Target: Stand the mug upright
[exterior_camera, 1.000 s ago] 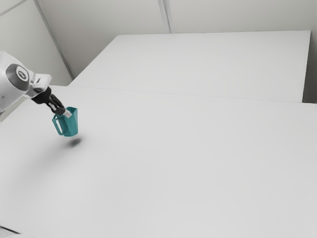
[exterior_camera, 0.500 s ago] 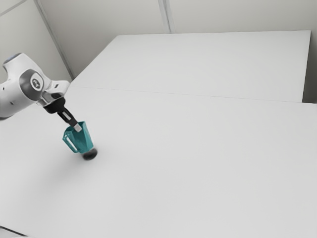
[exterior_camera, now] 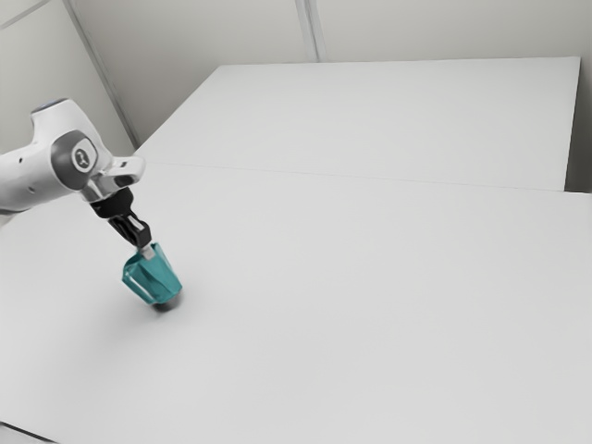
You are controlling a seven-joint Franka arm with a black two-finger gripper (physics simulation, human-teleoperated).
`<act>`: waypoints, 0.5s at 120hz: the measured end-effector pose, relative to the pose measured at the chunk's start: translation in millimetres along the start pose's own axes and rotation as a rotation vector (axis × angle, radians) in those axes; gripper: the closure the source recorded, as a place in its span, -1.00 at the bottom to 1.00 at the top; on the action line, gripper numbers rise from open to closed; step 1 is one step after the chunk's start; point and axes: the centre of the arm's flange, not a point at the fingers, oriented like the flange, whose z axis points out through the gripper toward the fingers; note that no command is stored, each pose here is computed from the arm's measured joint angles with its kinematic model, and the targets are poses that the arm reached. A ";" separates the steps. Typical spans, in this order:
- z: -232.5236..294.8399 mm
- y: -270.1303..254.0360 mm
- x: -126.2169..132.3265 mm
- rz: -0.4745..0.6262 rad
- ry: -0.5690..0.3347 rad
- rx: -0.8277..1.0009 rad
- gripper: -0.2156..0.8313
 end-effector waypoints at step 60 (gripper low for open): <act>-65.7 -4.1 41.7 -0.076 0.074 0.056 -0.44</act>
